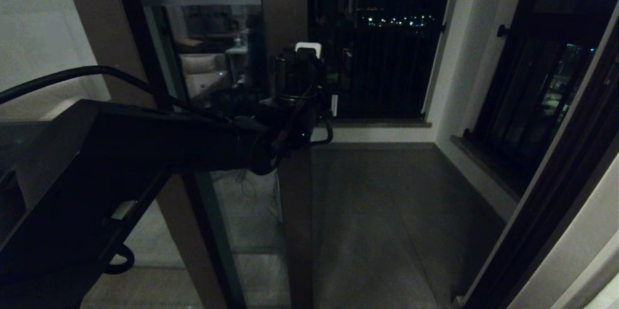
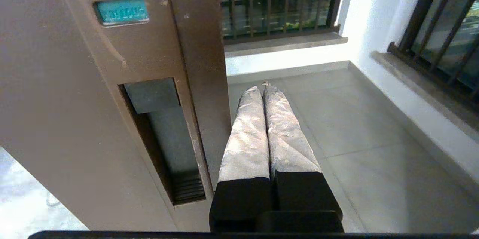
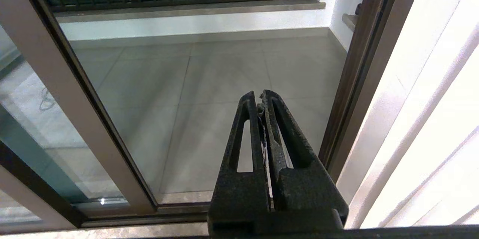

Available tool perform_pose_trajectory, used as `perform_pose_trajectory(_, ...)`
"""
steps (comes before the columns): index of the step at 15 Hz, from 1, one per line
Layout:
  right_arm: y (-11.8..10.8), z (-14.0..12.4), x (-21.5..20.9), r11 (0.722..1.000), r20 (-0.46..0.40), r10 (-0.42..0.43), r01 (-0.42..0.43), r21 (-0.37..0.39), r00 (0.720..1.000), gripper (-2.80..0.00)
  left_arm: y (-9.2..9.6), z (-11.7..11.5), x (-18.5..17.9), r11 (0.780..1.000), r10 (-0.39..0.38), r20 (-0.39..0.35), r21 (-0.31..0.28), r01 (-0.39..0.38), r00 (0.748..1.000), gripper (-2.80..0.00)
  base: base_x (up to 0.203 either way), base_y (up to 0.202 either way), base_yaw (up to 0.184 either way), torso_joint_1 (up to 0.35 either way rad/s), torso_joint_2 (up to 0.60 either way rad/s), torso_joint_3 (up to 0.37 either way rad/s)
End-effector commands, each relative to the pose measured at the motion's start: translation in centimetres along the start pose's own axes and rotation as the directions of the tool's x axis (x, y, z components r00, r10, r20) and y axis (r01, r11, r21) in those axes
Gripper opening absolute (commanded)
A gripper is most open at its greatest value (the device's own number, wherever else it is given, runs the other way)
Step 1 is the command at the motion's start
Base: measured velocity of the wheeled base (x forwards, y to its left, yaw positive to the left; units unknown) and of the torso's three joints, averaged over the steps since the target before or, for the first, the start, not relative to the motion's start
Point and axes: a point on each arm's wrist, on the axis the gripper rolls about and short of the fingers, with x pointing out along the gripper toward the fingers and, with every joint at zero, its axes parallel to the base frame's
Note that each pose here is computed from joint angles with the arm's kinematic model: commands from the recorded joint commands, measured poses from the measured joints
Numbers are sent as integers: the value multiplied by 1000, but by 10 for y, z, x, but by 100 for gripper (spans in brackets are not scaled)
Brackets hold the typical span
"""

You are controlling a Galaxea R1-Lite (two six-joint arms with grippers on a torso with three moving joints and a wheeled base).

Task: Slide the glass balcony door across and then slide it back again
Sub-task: Open the slid door

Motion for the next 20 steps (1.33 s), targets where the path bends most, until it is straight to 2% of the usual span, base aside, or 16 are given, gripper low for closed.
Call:
perform_pose_trajectory(1, 0, 0, 0, 1000, -2, -1, 1, -1, 1000, -280, 9, 0, -4, 1000, 15, -14, 11, -15, 1000, -280, 0, 0, 0, 0, 0, 0)
perform_pose_trajectory(9, 0, 0, 0, 1000, -2, 1, -1, 0, 1000, -280, 29, 6, -14, 999, 48, -30, 20, -48, 998, -280, 0, 0, 0, 0, 0, 0)
perform_pose_trajectory(13, 0, 0, 0, 1000, -2, -1, 1, -1, 1000, -280, 42, 2, -19, 997, 68, -58, 33, -67, 996, -280, 0, 0, 0, 0, 0, 0)
perform_pose_trajectory(16, 0, 0, 0, 1000, -2, -1, 1, 0, 1000, -280, 52, 4, -18, 996, 87, -14, 25, -86, 996, -280, 0, 0, 0, 0, 0, 0)
perform_pose_trajectory(20, 0, 0, 0, 1000, -2, 1, -1, -1, 1000, -280, 61, -3, -21, 994, 104, -16, 36, -103, 994, -280, 0, 0, 0, 0, 0, 0)
